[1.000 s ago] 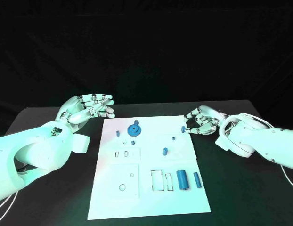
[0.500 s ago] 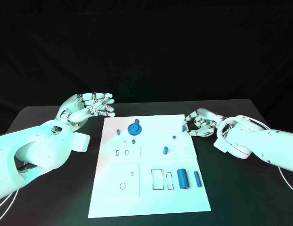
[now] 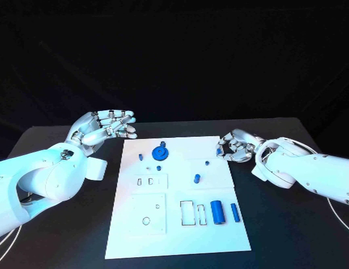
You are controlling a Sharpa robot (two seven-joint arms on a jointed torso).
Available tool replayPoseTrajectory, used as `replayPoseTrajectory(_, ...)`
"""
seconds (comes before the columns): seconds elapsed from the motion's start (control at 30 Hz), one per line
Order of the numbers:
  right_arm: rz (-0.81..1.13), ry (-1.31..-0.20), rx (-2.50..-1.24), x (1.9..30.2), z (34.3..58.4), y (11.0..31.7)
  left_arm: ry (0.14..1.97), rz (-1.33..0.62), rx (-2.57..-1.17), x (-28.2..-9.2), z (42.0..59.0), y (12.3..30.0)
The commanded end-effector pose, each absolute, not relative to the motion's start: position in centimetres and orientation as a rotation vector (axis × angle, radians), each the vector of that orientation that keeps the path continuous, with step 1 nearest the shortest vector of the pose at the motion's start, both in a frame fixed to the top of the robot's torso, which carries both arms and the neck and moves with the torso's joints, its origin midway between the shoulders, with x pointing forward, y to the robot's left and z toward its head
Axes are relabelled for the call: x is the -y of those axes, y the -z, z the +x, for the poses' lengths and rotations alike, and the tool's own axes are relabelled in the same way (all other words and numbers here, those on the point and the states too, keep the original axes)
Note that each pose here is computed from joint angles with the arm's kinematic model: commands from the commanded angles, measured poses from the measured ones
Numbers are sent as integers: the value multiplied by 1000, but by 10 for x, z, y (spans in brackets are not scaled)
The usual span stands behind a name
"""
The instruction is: Assemble the parts on the task board
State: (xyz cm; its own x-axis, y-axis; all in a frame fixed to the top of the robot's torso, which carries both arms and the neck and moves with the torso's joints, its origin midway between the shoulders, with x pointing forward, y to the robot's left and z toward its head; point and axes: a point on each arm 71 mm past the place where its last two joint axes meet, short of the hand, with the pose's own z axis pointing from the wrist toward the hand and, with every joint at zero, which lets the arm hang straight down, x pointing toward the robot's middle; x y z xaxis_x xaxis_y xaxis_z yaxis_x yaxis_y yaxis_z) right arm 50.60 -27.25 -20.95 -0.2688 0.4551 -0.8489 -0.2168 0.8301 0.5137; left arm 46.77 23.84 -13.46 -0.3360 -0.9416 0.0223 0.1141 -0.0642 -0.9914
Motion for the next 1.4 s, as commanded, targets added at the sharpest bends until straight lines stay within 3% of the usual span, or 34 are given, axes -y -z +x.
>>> replayPoseTrajectory(0.03, 179, -654, -1728, 271, 506, 211, 1569, -951, -1338, -237, 467, 134)
replayPoseTrajectory(0.53, 187, -644, -1714, 271, 507, 211, 1567, -951, -1338, -238, 467, 134)
replayPoseTrajectory(0.97, 223, -638, -1586, 266, 504, 200, 1565, -952, -1338, -238, 467, 134)
replayPoseTrajectory(1.17, 249, -644, -1571, 256, 502, 186, 1562, -953, -1338, -239, 468, 134)
replayPoseTrajectory(1.4, 259, -681, -1585, 224, 494, 172, 1561, -955, -1339, -237, 470, 135)
